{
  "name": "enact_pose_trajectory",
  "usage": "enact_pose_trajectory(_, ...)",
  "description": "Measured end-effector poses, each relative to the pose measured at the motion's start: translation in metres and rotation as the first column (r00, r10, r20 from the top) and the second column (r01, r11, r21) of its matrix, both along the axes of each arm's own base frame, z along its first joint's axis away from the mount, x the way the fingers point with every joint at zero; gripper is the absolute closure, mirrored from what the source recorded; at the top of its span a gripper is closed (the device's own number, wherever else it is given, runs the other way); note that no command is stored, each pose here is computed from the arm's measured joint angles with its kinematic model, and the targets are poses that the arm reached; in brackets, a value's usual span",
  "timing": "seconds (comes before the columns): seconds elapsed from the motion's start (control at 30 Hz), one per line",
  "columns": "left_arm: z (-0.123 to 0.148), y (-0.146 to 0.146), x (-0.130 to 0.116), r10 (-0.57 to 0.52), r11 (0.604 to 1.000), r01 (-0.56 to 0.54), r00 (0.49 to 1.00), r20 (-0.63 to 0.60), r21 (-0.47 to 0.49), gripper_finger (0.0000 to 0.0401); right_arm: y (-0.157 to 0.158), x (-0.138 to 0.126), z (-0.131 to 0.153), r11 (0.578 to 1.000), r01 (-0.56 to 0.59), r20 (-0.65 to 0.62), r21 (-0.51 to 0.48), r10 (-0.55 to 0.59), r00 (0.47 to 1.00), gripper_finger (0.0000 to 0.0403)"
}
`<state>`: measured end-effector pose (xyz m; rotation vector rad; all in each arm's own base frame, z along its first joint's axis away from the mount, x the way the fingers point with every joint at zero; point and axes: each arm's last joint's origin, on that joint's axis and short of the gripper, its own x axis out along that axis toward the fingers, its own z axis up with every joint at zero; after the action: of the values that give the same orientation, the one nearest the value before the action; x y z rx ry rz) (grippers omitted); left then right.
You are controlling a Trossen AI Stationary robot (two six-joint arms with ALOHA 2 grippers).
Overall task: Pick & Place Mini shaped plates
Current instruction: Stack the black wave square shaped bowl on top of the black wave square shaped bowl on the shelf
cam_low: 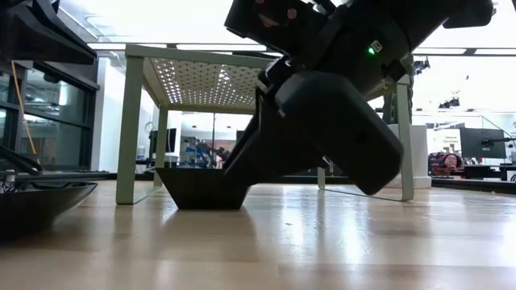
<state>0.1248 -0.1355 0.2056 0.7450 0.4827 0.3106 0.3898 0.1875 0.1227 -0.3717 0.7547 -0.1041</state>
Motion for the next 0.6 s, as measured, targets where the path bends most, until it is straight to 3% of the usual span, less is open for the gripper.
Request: enact_pose_trajectory(0.6,-0.0011,-0.0011,0.0003,-0.014,1.0,0.014,1.0,-0.026,-0.018,0.0378,0.0004,-0.0001,-0.0001,1.0,-0.006,-0.003,0.005,0.006,1.0,0.0382)
